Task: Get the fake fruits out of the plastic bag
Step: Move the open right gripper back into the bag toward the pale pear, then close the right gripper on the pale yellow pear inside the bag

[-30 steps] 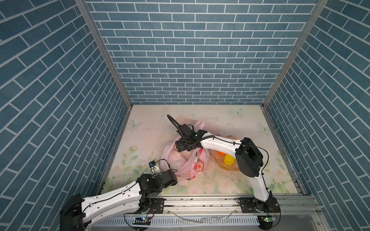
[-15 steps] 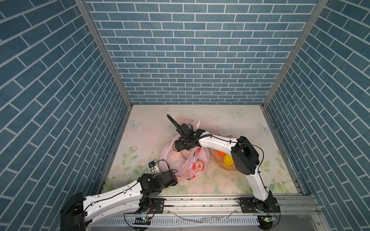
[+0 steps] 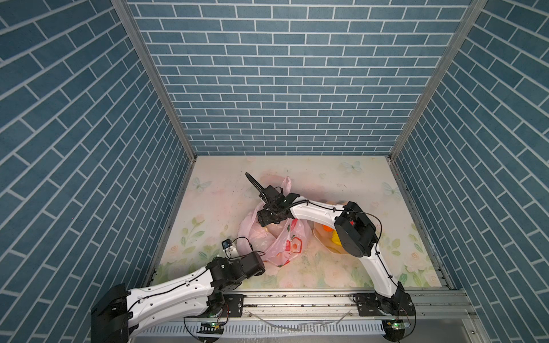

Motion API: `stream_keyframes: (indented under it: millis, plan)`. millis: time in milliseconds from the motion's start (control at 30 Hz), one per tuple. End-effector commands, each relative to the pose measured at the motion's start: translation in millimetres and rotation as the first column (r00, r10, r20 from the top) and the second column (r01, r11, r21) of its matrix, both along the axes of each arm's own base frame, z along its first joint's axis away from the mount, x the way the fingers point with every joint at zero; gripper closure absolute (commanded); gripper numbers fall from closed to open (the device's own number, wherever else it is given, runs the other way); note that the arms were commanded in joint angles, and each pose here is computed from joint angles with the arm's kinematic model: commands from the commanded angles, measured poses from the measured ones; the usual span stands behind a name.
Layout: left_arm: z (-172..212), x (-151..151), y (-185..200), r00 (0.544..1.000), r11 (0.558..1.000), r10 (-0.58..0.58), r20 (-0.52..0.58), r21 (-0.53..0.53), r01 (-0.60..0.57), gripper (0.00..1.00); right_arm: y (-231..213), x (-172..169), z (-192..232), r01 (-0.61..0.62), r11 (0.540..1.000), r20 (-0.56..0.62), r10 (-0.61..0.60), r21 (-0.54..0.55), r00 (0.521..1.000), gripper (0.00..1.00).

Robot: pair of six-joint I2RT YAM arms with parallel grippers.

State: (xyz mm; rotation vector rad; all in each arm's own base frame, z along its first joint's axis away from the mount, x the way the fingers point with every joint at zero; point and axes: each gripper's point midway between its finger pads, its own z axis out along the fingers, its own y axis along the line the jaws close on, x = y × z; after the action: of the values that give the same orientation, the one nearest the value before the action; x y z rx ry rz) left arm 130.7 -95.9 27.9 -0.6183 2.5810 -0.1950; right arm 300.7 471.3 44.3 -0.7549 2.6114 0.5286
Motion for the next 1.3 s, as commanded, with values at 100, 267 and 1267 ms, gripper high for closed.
stream_keyframes:
  millis: [100,267,1267]
  plan:
    - [-2,0,2,1.0,1.0,-0.004,0.005,0.015,0.004,0.85,7,8,5,-0.019,1.0,0.019,0.019,0.009,1.0,0.34]
    - [2,3,1,1.0,1.0,-0.004,0.019,0.016,0.004,0.85,7,8,18,-0.028,0.999,0.034,0.027,0.025,0.999,0.48]
    - [47,37,-11,0.982,0.998,-0.017,0.186,0.062,0.005,0.84,-19,-27,96,-0.101,0.992,0.02,0.1,0.078,0.995,0.71]
